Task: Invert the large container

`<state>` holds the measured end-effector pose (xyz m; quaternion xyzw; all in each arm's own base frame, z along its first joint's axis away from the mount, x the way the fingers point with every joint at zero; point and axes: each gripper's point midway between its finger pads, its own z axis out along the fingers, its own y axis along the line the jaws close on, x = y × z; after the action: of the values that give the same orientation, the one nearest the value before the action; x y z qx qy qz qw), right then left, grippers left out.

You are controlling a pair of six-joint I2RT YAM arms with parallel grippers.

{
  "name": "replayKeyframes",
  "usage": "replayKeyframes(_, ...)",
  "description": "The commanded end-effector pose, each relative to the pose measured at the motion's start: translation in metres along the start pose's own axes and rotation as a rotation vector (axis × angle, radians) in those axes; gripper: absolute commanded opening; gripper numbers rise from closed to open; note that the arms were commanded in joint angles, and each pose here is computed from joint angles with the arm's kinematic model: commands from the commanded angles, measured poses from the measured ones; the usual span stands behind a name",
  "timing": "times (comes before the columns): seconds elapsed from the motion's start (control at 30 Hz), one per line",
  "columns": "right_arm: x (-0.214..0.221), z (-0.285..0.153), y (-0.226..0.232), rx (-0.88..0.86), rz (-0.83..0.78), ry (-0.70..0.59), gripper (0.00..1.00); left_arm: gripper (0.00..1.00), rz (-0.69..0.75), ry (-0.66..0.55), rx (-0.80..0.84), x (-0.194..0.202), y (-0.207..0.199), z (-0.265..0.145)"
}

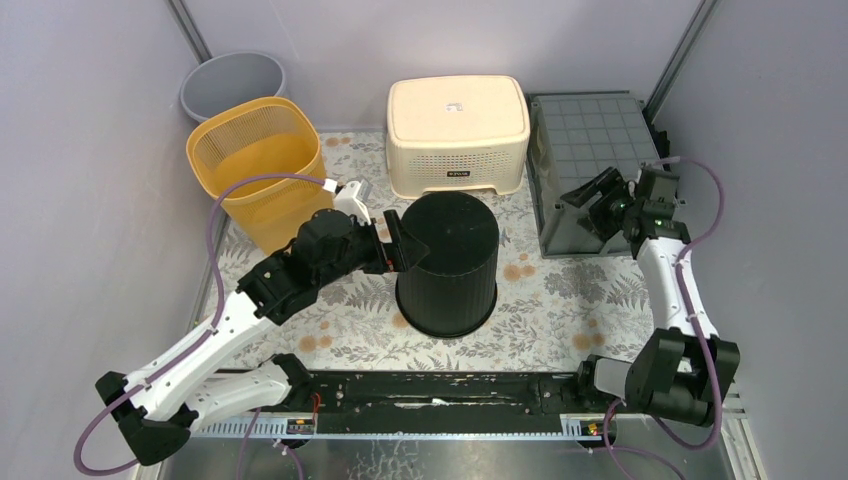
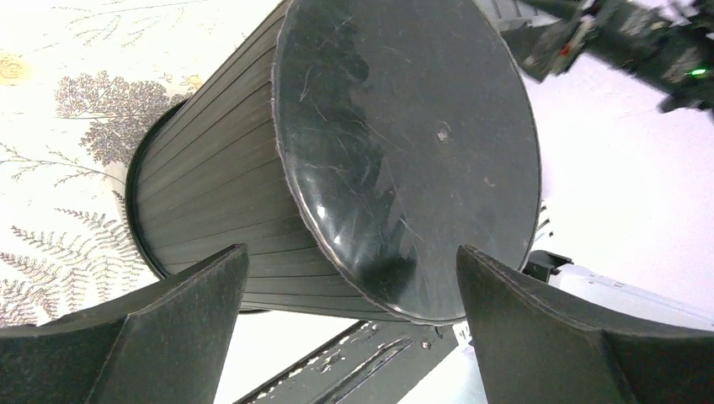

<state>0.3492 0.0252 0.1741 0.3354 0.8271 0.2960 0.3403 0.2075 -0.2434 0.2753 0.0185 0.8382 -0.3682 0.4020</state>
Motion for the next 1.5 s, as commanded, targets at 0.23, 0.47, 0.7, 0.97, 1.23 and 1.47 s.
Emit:
replayKeyframes(0.23, -0.019, -0.123, 0.118, -0.266, -0.261, -0.12, 0.83, 1.0, 0.012, 0.036, -0.001, 0.017, -0.008, 0.022)
replayKeyframes(0.47, 0.015, -0.156, 0.134, -0.393, -0.222, -0.072, 0.83, 1.0, 0.042, 0.075, 0.049, 0.034, -0.036, 0.056)
replayKeyframes(0.7, 0.022, -0.153, 0.126, -0.422, -0.147, -0.102, 0.83, 1.0, 0.068, 0.119, 0.119, 0.051, -0.074, 0.098)
replayKeyframes(0.97, 0.022, -0.167, 0.135, -0.45, -0.153, -0.126, 0.83, 1.0, 0.109, 0.172, 0.218, 0.076, -0.124, 0.146)
replayKeyframes(1.23, 0.013, -0.186, 0.152, -0.472, -0.167, -0.177, 0.83, 1.0, 0.163, 0.139, 0.333, 0.062, -0.176, 0.162)
replayKeyframes(1.47, 0.012, -0.2, 0.175, -0.568, -0.172, -0.157, 0.83, 1.0, 0.249, 0.092, 0.359, 0.031, -0.189, 0.13)
